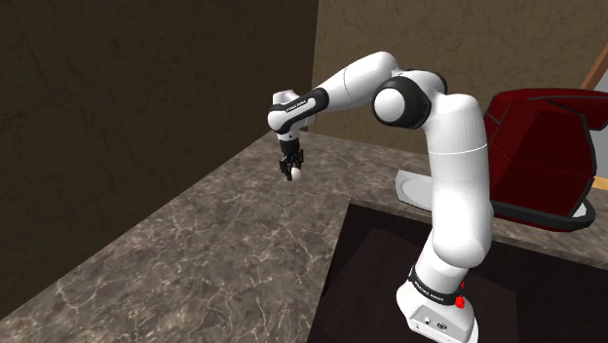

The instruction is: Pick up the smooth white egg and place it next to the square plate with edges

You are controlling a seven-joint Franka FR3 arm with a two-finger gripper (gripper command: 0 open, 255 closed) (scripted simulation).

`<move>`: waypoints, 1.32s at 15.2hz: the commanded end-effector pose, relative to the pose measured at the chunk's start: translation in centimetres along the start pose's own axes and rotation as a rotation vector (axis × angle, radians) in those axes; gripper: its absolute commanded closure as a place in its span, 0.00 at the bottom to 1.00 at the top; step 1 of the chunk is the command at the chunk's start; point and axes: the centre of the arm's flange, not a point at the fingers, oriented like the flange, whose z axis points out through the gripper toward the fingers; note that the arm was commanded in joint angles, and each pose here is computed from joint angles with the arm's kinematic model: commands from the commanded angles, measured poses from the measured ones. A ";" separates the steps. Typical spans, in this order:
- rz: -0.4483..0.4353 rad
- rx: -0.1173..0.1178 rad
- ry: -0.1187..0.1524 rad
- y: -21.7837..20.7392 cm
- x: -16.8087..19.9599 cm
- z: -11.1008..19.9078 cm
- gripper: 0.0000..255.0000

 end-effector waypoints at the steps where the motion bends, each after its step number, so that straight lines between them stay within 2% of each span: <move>1: 0.000 0.000 0.000 0.0 -0.2 -0.9 1.00; 20: 0.000 0.000 0.000 0.0 -2.3 -10.7 1.00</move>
